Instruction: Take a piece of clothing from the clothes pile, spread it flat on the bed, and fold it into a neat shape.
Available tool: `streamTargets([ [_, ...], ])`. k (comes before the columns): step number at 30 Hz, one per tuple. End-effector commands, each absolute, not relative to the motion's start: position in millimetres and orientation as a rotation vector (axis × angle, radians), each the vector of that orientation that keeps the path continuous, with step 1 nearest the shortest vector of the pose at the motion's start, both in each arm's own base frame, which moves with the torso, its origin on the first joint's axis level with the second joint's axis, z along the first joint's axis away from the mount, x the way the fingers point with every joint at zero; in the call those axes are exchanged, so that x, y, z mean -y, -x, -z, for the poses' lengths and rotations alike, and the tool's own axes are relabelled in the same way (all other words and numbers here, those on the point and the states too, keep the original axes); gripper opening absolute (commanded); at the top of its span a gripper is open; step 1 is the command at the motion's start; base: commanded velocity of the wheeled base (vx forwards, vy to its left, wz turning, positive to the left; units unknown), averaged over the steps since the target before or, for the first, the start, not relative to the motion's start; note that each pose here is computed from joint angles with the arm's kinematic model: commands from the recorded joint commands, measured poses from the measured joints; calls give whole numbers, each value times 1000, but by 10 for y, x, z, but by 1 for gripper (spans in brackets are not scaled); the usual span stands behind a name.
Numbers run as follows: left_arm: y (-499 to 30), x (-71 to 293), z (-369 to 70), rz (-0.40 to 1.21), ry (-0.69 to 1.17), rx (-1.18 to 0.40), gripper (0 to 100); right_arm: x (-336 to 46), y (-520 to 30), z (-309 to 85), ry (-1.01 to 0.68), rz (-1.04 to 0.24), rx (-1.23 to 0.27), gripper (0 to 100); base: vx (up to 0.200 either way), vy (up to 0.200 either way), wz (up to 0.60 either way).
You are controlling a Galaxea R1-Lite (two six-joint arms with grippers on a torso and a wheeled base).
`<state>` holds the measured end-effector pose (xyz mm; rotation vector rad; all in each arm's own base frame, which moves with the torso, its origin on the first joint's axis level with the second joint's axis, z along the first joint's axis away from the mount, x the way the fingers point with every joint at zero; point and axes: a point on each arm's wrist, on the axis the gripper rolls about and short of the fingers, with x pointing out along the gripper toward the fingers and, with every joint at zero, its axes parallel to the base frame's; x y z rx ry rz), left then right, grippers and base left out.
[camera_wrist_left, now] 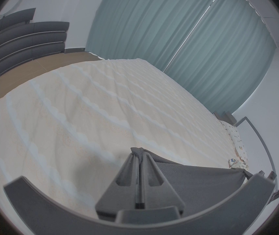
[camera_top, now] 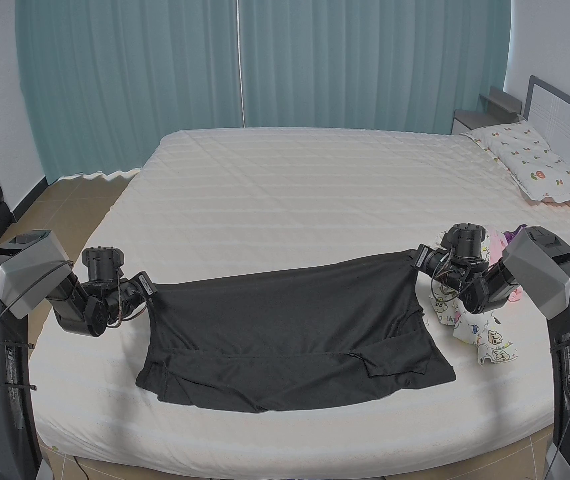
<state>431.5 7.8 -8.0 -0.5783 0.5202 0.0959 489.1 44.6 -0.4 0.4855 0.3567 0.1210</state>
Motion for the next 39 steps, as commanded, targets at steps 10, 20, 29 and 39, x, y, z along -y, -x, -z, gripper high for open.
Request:
streamTargets([
  [10, -4335, -60, 19, -126, 566, -489, 0, -569, -4988, 13, -489, -149, -292, 0, 0, 0, 0],
  [20, -4436, -71, 148, -194, 555, -465, 0, -582, -5114, 250, -482, -82, -260, 0, 0, 0, 0],
  [29, -4459, -57, 241, -195, 553, -477, 0, -686, -5071, 282, -477, -90, -280, 0, 0, 0, 0],
  [39, -4266, -61, 181, -190, 554, -461, 0, -604, -4871, 80, -485, -108, -272, 0, 0, 0, 0],
])
